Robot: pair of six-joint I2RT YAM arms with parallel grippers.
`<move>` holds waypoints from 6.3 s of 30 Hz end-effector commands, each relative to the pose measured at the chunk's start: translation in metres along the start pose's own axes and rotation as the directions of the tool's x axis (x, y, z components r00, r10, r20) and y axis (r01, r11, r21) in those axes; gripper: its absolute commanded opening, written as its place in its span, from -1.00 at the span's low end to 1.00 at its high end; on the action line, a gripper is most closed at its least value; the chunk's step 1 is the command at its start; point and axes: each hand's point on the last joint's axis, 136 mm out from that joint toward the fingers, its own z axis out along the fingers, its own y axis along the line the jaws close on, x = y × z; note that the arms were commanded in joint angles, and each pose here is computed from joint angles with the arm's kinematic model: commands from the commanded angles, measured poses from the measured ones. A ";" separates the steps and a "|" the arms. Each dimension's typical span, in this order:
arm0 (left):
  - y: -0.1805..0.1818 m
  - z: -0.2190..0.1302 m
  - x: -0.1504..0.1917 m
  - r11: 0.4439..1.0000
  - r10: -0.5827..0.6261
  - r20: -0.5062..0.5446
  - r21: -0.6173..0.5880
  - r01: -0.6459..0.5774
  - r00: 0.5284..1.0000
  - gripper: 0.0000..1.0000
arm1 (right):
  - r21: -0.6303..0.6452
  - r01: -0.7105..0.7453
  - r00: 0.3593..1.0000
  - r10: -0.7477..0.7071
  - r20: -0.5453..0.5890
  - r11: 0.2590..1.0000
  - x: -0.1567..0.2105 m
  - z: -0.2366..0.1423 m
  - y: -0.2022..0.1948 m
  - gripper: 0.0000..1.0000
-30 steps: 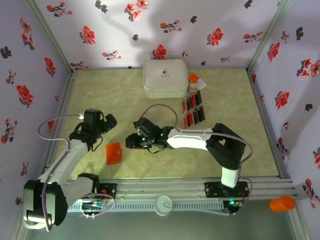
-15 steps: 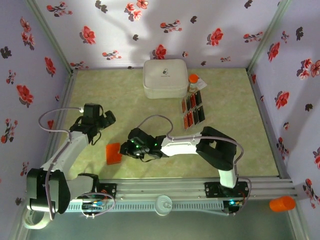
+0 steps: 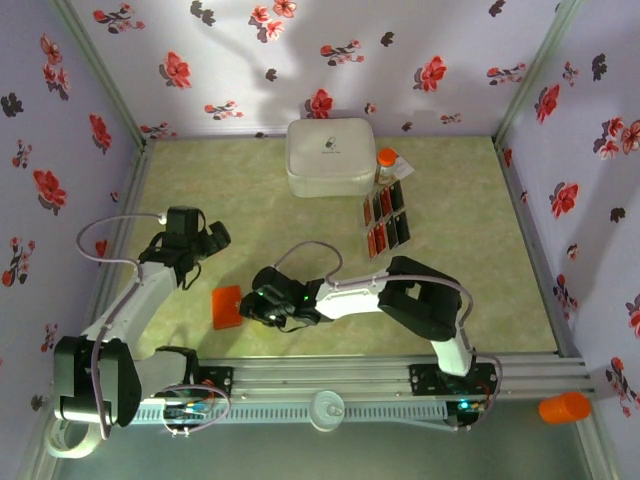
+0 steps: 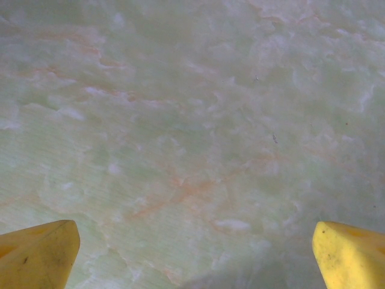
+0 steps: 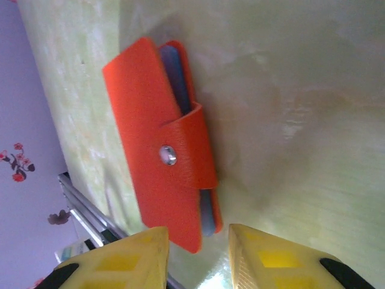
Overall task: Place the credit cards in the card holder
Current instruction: Pick up the card holder from the bottom-left of the table, then pass the card holder, then open the button on the card holder.
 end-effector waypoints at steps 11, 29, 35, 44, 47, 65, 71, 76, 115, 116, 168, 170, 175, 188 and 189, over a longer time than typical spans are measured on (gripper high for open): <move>0.003 -0.003 -0.003 1.000 0.008 0.029 0.004 -0.008 1.000 1.00 | -0.017 -0.032 0.999 0.032 -0.014 0.999 0.004 0.019 0.001 -0.36; 0.003 0.005 0.005 1.000 -0.001 0.007 0.011 0.001 1.000 1.00 | -0.038 -0.025 0.999 0.024 -0.024 0.999 -0.002 0.028 0.011 -0.85; 0.004 0.007 0.006 1.000 -0.005 0.004 0.008 0.005 1.000 1.00 | -0.080 -0.050 0.999 0.050 -0.004 0.996 -0.014 0.022 0.007 -1.00; -0.005 0.002 -0.003 0.999 -0.016 0.042 0.049 0.014 0.999 1.00 | -0.207 0.041 0.998 -0.031 0.052 0.978 -0.053 -0.034 0.006 -1.00; -0.014 -0.002 -0.006 0.995 -0.039 0.053 0.098 0.034 0.998 1.00 | -0.233 0.086 0.996 -0.076 0.050 0.969 -0.062 -0.055 0.004 -1.00; -0.119 -0.035 -0.026 0.764 -0.338 -0.077 0.560 0.321 0.938 1.00 | -0.413 0.198 0.971 -0.121 0.205 0.889 -0.129 -0.190 0.044 -1.00; -0.160 -0.060 -0.040 0.667 -0.346 -0.080 0.680 0.305 0.935 1.00 | -0.453 0.190 0.964 -0.080 0.252 0.871 -0.144 -0.221 0.048 -1.00; -0.192 -0.066 -0.037 0.639 -0.300 -0.104 0.716 0.281 0.948 1.00 | -0.485 0.185 0.963 -0.060 0.261 0.855 -0.149 -0.231 0.054 -1.00; -0.237 -0.065 0.006 0.504 -0.207 -0.196 0.818 0.276 0.958 -0.01 | -0.544 0.113 0.973 0.020 0.231 0.831 -0.157 -0.224 0.045 -1.00; -0.238 -0.066 0.006 0.499 -0.205 -0.196 0.822 0.274 0.959 -0.07 | -0.543 0.112 0.973 0.020 0.231 0.832 -0.157 -0.223 0.044 -1.00; -0.238 -0.060 0.019 0.540 -0.202 -0.145 0.808 0.234 0.969 -1.00 | 0.508 0.350 0.828 -0.513 0.224 0.787 -0.194 -0.184 -0.033 -0.11; -0.238 -0.061 0.019 0.539 -0.202 -0.145 0.810 0.233 0.969 -1.00 | 0.511 0.337 0.835 -0.502 0.227 0.791 -0.193 -0.182 -0.041 -0.25; -0.240 -0.063 0.019 0.535 -0.201 -0.143 0.813 0.231 0.969 -1.00 | 0.509 0.304 0.856 -0.465 0.225 0.805 -0.188 -0.176 -0.060 -0.59; -0.238 -0.077 0.002 0.521 -0.225 -0.109 0.826 0.213 0.968 -1.00 | 0.443 0.168 0.912 -0.309 0.268 0.881 -0.188 -0.177 -0.113 -1.00; -0.235 -0.077 -0.002 0.519 -0.236 -0.107 0.826 0.218 0.966 -1.00 | 0.436 0.174 0.911 -0.312 0.269 0.883 -0.188 -0.180 -0.109 -1.00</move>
